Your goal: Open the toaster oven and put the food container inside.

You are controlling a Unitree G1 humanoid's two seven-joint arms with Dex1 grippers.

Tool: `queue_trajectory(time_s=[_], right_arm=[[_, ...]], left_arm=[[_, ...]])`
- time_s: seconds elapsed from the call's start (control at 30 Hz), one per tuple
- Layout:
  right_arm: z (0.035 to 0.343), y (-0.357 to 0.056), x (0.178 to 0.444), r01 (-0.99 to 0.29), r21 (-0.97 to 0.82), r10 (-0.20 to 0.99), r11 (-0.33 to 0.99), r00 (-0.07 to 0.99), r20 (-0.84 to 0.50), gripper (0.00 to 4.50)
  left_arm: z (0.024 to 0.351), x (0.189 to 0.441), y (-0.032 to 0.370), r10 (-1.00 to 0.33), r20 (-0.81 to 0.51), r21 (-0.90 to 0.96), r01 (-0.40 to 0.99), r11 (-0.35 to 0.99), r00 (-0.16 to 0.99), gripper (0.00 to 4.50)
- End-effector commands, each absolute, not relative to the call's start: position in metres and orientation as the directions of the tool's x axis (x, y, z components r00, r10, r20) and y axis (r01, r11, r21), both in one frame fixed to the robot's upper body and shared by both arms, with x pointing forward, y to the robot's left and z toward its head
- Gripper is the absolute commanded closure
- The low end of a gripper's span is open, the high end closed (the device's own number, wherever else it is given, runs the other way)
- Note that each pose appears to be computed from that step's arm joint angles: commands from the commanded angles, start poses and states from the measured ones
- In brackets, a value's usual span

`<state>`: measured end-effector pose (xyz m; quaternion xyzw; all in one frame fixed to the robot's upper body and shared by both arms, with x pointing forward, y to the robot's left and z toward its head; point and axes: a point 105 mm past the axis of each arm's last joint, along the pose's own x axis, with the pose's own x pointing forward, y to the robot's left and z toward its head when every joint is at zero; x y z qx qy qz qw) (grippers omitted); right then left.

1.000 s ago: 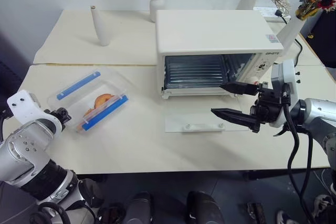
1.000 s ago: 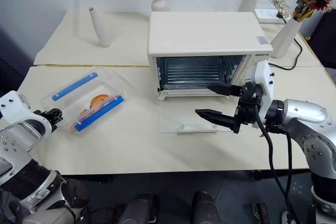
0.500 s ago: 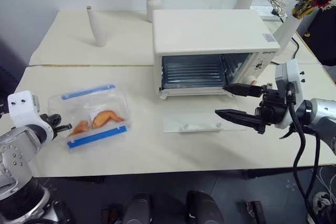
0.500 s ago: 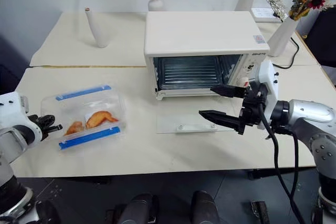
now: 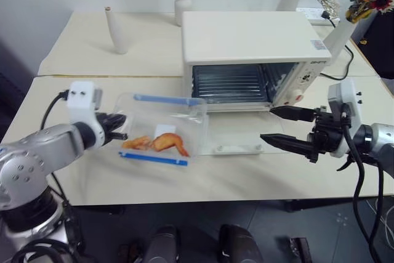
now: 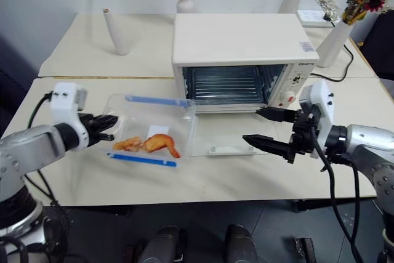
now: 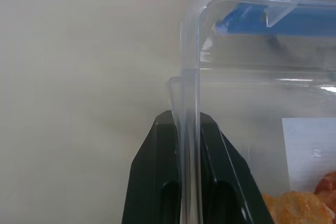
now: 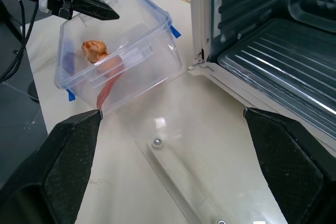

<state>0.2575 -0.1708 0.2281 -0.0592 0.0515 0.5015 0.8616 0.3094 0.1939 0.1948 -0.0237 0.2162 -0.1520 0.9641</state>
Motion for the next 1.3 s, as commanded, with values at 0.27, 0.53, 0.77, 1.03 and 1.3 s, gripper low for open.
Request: queue_trajectory(time_s=[0.27, 0.53, 0.77, 1.03, 1.3], right_arm=[[0.239, -0.178, 0.241, -0.831, -0.107, 0.822, 0.546, 0.557, -0.124, 0.0], [0.238, -0.182, 0.237, -0.808, -0.113, 0.801, 0.578, 0.588, -0.114, 0.0], [0.243, -0.193, 0.233, -0.782, -0.132, 0.774, 0.609, 0.622, -0.118, 0.0], [0.244, -0.202, 0.229, -0.746, -0.138, 0.738, 0.651, 0.665, -0.113, 0.0], [0.241, -0.203, 0.228, -0.73, -0.134, 0.722, 0.67, 0.683, -0.111, 0.0]], left_arm=[[0.209, 0.322, 0.131, -0.518, -0.459, -0.125, 0.525, 0.842, 0.722, 4.43], [0.219, 0.332, 0.095, -0.581, -0.478, -0.11, 0.611, 0.784, 0.659, 4.43], [0.217, 0.341, 0.072, -0.612, -0.498, -0.113, 0.653, 0.749, 0.615, 4.43], [0.21, 0.355, 0.061, -0.616, -0.498, -0.107, 0.661, 0.742, 0.611, 4.43], [0.219, 0.361, 0.066, -0.627, -0.438, -0.127, 0.646, 0.753, 0.644, 2.14]])
